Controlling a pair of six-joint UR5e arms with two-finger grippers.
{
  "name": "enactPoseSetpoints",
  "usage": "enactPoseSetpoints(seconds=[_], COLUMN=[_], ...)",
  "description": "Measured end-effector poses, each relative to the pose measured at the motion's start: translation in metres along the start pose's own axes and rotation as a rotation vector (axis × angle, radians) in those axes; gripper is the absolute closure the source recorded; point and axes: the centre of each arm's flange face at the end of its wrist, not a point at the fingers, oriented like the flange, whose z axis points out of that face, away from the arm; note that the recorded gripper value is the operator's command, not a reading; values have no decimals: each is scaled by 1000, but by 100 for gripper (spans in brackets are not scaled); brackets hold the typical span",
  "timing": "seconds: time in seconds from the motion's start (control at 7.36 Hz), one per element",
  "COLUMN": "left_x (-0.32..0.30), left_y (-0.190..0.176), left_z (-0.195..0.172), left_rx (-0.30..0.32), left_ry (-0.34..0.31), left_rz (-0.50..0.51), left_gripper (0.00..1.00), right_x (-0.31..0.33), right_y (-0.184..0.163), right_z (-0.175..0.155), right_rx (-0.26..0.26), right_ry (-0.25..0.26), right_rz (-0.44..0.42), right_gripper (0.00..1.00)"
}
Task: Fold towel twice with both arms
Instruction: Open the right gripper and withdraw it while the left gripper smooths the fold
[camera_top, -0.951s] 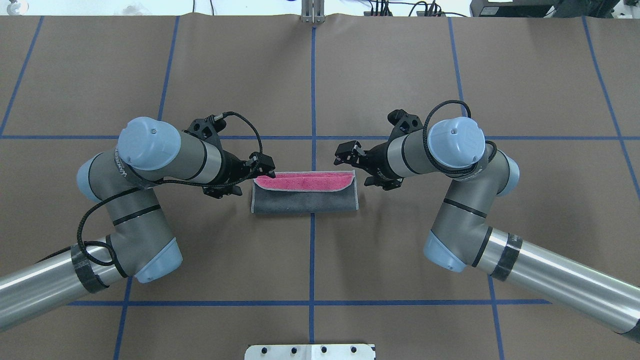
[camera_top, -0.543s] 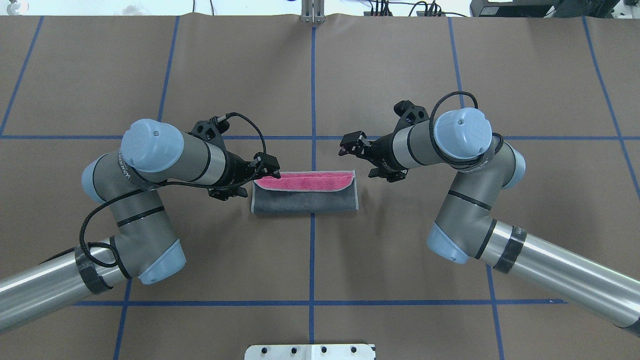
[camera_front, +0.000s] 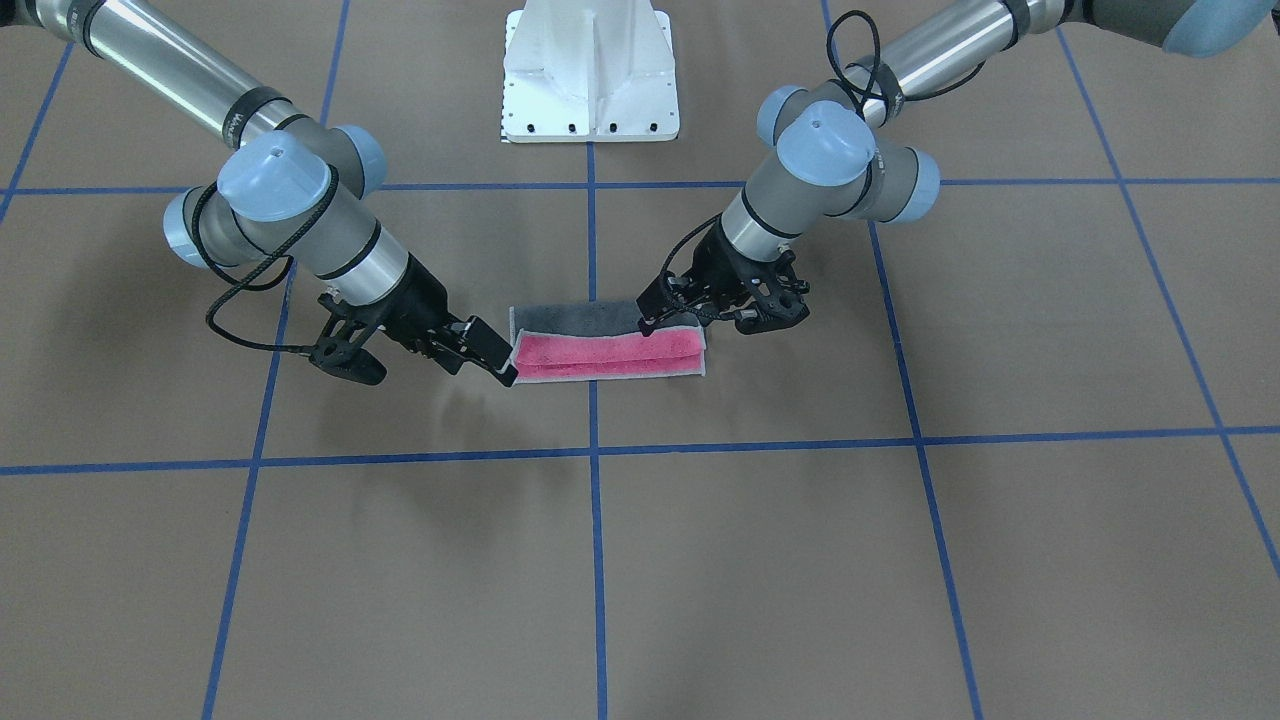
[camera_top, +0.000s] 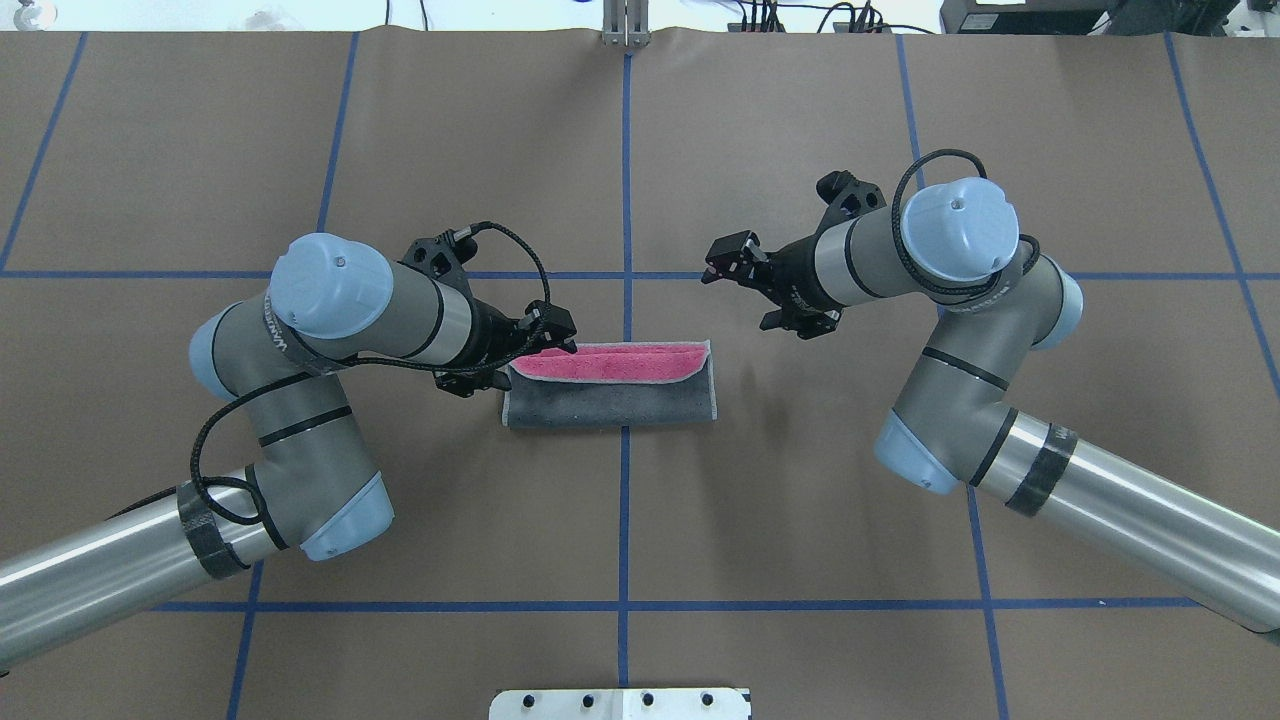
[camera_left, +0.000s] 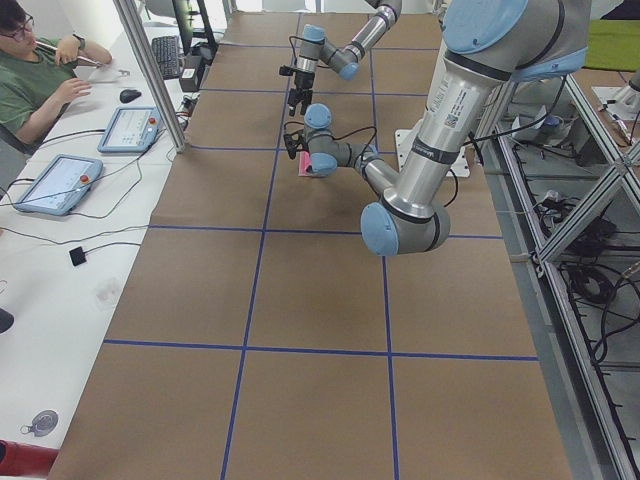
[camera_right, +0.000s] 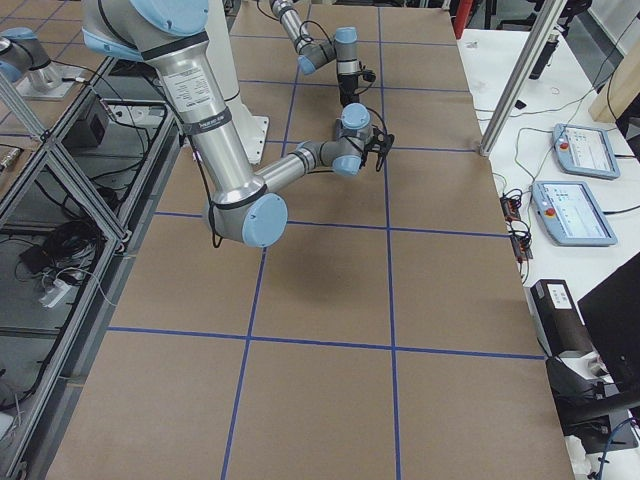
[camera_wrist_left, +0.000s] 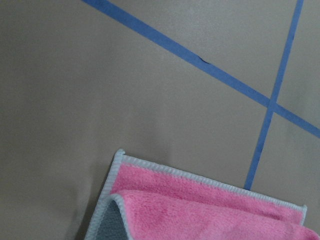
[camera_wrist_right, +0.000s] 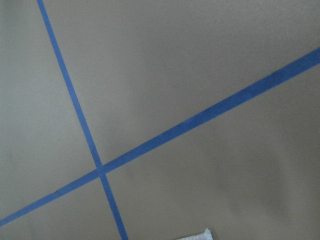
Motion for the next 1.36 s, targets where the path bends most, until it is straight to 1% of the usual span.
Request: enactPoseSetpoints(seconds=[0.41, 1.36], left_x=[16, 64], left_y=[3, 4], left_z=[15, 37], left_rx=[-8, -13], left_ry=[-3, 5], left_rz=[-10, -13], left_gripper=[1, 1], right_x=[4, 17], right_y=[-27, -60], right_z=[-13, -29], right_rx=[0, 8], right_ry=[8, 27], right_rz=[17, 44], right_gripper=[1, 1])
